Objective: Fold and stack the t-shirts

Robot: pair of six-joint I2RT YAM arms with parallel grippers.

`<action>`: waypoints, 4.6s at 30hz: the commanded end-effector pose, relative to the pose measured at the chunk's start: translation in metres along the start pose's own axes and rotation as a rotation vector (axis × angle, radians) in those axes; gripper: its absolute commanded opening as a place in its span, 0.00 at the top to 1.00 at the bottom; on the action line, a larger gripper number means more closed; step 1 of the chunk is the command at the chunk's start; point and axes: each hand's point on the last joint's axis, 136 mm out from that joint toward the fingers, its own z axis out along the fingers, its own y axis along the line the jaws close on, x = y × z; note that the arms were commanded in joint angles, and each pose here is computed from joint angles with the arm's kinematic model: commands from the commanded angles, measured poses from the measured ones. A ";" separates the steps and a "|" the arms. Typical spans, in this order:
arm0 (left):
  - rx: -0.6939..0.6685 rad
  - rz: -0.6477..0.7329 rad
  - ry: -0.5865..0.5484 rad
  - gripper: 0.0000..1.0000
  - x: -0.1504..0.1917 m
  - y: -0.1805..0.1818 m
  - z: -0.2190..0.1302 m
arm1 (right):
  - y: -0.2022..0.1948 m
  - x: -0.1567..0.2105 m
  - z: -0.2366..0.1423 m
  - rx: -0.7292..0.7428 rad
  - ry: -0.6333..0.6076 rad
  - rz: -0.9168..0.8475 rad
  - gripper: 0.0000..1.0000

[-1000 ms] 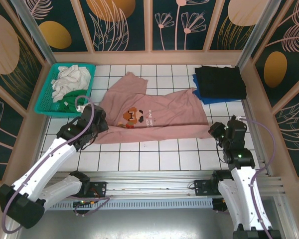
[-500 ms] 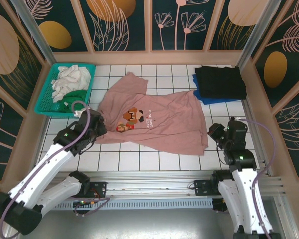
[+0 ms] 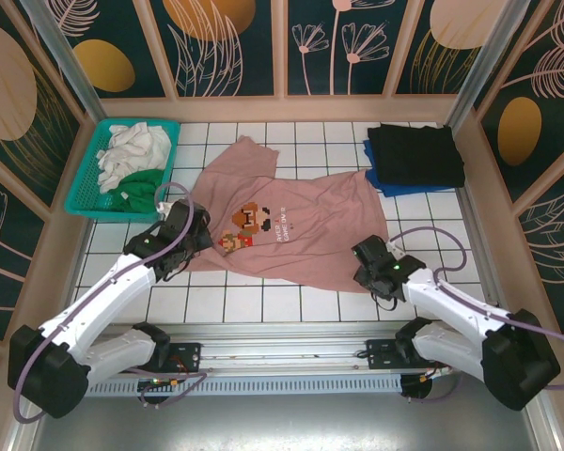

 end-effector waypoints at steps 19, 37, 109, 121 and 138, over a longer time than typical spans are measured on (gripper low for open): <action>-0.015 0.087 -0.035 1.00 -0.010 -0.011 0.018 | 0.028 -0.051 0.035 -0.079 -0.033 -0.035 0.60; -0.016 0.085 -0.055 1.00 -0.021 -0.012 0.004 | 0.032 -0.067 -0.031 -0.163 -0.110 -0.036 1.00; -0.004 0.079 -0.066 1.00 -0.006 0.007 -0.005 | -0.007 -0.001 -0.007 0.004 0.007 0.031 0.69; -0.007 0.092 -0.067 1.00 -0.007 0.005 -0.003 | -0.003 0.002 0.007 0.049 0.030 -0.011 0.86; 0.031 0.091 -0.086 1.00 -0.018 -0.005 -0.016 | 0.010 -0.048 -0.069 -0.046 -0.166 0.015 1.00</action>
